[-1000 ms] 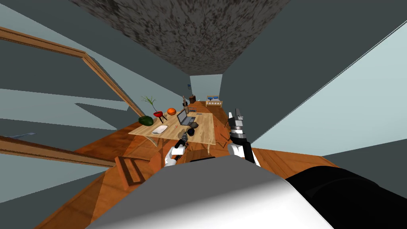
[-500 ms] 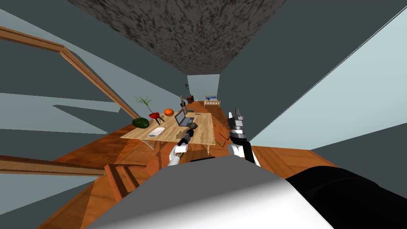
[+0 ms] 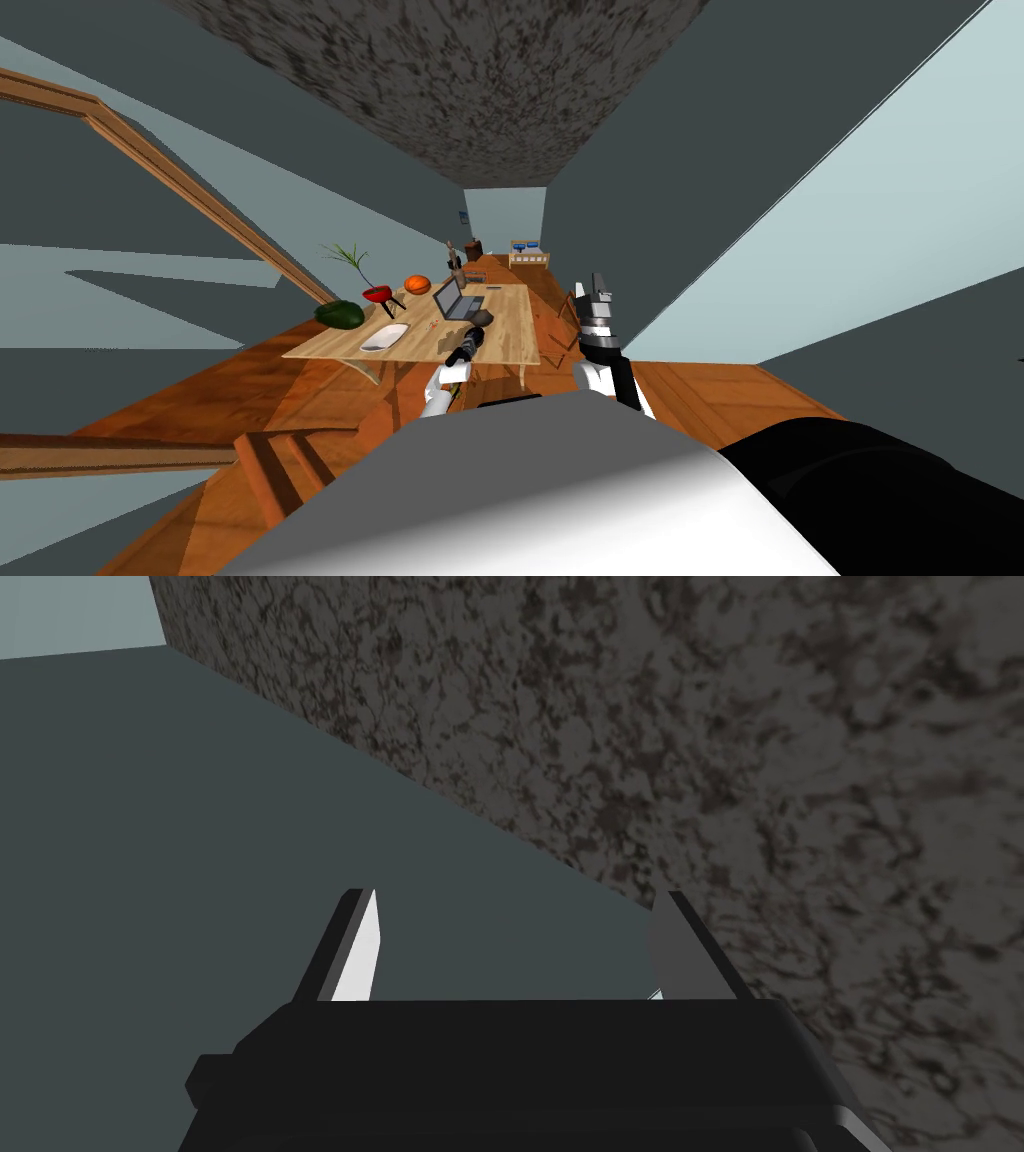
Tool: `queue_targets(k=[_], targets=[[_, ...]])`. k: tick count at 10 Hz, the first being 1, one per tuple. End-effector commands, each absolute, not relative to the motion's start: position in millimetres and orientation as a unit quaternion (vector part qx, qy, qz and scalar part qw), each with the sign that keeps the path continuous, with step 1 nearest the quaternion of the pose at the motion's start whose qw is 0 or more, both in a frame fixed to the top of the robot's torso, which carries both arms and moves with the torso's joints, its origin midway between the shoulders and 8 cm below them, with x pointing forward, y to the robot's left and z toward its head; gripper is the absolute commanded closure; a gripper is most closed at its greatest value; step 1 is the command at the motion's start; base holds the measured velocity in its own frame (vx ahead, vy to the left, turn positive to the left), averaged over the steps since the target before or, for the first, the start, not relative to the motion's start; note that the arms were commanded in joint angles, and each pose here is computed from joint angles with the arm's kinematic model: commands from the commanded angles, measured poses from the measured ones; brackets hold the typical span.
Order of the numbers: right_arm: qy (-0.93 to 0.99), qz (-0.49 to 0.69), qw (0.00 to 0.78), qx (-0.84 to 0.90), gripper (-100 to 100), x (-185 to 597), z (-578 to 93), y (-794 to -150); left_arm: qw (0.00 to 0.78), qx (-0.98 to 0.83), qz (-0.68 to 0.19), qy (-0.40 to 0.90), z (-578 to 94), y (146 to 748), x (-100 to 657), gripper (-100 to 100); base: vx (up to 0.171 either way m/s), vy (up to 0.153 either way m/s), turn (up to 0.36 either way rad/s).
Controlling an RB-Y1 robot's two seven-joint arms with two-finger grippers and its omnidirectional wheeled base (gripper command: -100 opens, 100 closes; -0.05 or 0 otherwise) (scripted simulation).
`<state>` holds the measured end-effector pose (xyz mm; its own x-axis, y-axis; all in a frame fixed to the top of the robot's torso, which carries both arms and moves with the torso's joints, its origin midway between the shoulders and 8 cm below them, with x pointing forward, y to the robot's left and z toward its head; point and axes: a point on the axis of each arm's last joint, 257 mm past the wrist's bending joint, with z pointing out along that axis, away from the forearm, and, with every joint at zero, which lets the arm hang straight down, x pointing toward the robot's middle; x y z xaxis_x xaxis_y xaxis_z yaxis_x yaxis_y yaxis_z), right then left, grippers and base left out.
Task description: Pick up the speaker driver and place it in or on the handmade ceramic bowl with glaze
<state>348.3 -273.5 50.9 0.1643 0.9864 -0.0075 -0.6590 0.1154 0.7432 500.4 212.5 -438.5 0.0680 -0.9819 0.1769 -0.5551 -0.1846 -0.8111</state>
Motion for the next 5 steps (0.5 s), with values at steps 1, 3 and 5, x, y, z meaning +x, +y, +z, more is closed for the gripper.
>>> queue_targets(k=[1,3,5], targets=[[0.266,0.589,0.698,0.308,0,348.3,50.9,-273.5,0.288,-0.677,-0.372,0.566,-442.0,219.8,502.0,-100,0.008,0.000,-0.092],[0.266,0.589,0.698,0.308,0,348.3,50.9,-273.5,0.287,-0.676,-0.373,0.567,-441.0,216.5,500.8,100,0.002,0.001,-0.009],[0.266,0.589,0.698,0.308,0,348.3,50.9,-273.5,0.287,-0.675,-0.372,0.568,-441.7,216.6,500.2,100,0.000,0.000,0.000]])
